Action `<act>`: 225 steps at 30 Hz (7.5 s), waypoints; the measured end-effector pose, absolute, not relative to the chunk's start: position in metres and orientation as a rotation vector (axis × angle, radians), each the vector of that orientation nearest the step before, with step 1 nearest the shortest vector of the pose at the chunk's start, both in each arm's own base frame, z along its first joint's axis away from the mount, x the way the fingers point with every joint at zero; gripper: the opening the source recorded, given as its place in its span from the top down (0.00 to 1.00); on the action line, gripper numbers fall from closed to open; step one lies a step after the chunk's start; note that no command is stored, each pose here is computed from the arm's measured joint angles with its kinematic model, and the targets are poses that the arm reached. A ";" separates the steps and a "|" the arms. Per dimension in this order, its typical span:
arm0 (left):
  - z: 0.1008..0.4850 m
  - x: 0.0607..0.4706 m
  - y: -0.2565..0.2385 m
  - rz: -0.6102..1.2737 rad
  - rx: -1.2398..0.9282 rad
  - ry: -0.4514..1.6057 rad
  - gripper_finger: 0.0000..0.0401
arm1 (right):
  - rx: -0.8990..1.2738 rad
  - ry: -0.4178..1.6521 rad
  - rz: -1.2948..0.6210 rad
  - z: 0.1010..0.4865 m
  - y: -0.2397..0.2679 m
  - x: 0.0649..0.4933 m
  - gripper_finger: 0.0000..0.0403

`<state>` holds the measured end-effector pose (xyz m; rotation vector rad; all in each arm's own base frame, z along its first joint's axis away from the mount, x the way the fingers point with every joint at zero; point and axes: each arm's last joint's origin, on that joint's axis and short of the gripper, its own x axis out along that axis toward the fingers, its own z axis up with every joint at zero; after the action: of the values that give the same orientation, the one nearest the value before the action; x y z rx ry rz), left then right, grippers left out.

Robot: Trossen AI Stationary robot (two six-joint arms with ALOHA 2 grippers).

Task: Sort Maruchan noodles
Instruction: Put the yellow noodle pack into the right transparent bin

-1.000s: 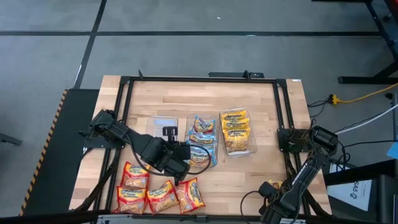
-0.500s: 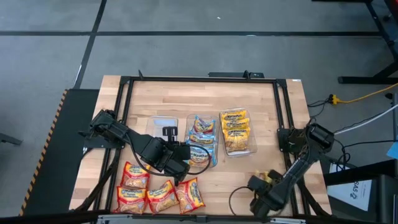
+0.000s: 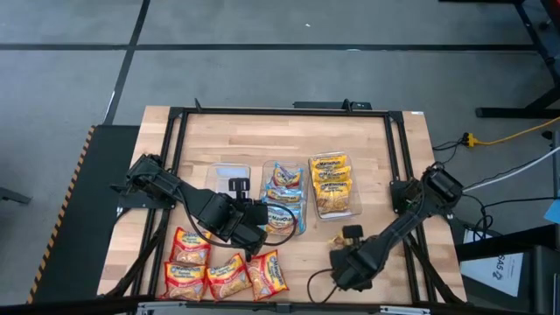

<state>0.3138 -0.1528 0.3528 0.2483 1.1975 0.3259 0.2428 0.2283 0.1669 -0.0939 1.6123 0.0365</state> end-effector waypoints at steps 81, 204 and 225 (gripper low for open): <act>0.353 0.316 -0.149 0.354 0.218 1.192 1.00 | 0.324 1.635 -0.761 0.248 0.241 0.213 0.57; 0.353 0.315 -0.151 0.331 0.246 1.198 1.00 | 0.216 0.772 -0.447 0.321 0.067 0.166 1.00; 0.353 0.315 -0.151 0.331 0.246 1.199 1.00 | 0.273 1.026 -0.280 0.244 0.086 0.208 1.00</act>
<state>0.3147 -0.1510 0.3527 0.2463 1.1987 0.3306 0.2080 0.0863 0.2444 0.2727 1.0256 -0.2799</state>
